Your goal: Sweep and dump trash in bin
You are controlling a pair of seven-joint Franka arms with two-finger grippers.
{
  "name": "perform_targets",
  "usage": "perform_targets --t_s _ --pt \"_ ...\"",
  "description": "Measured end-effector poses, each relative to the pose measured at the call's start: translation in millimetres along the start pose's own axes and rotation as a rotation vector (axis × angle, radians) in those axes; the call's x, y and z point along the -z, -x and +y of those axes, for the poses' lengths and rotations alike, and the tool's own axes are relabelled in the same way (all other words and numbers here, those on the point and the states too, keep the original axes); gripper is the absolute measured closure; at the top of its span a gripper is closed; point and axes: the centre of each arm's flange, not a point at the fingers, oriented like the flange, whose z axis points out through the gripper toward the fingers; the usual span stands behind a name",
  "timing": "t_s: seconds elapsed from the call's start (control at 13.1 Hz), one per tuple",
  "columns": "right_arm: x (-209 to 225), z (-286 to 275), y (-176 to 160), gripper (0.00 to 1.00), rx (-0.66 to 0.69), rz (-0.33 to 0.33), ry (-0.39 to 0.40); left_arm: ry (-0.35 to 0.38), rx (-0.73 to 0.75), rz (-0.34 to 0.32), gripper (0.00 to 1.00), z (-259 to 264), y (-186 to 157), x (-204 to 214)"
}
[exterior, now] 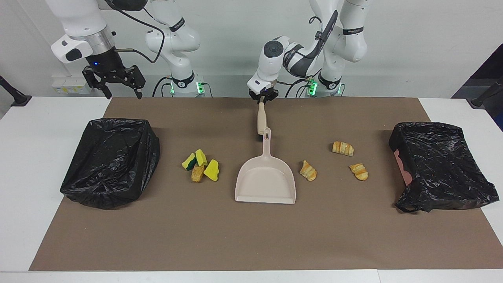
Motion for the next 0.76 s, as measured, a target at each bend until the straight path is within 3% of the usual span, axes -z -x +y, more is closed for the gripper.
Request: perform_targets --t_s 0.38,0.76 --pt "0.0 0.0 0.0 0.0 0.0 0.0 0.0 -0.027 0.145 -0.062 0.74 -52.8 -37.0 29.8" --pt "-0.1 0.5 0.4 0.0 -0.001 -0.003 0.0 -0.077 0.189 0.022 0.74 -121.6 -96.8 66.1"
